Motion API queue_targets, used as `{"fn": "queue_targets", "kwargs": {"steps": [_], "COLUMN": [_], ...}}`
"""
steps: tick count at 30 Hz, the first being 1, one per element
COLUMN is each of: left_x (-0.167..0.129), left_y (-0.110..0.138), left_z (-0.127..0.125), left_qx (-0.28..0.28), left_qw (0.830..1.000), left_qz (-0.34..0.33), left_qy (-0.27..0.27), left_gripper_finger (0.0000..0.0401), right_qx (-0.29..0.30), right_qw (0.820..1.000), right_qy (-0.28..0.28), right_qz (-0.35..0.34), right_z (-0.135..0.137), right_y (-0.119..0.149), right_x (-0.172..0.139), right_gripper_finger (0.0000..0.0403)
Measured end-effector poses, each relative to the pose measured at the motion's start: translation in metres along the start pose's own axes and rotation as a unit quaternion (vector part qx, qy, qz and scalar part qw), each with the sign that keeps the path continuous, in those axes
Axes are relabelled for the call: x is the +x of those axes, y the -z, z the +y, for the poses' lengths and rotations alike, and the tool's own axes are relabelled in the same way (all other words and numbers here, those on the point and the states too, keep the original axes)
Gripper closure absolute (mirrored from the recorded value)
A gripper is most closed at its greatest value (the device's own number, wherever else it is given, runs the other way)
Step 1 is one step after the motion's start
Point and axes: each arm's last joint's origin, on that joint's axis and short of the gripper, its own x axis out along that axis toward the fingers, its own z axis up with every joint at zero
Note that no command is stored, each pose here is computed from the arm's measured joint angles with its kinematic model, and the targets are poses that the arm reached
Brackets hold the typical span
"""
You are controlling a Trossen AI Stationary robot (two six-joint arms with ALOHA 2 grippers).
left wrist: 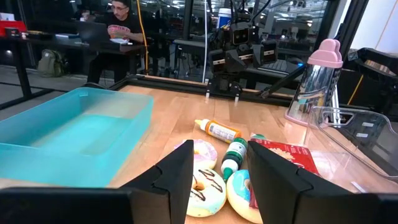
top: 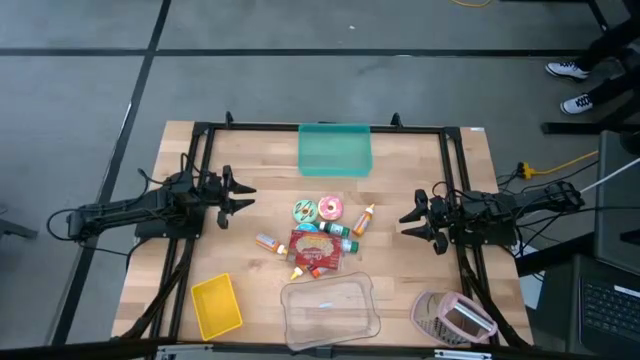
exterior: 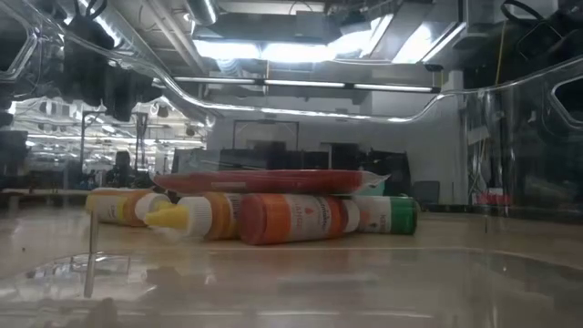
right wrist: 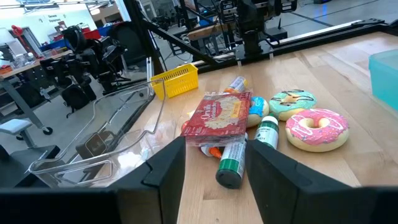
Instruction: Pick & Place Food Item
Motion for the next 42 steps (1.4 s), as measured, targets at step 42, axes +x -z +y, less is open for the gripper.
{"fn": "queue_targets", "kwargs": {"steps": [42], "left_x": [-0.008], "left_y": [-0.037], "left_z": [0.003], "left_qx": [0.011], "left_qw": [0.971], "left_qz": [-0.206], "left_qy": [-0.119], "left_gripper_finger": [0.0258], "right_qx": [0.376], "right_qw": [0.783], "right_qy": [0.219], "right_qz": [-0.444], "right_z": [-0.001], "right_y": [-0.076], "right_x": [-0.019], "right_gripper_finger": [0.0237]}}
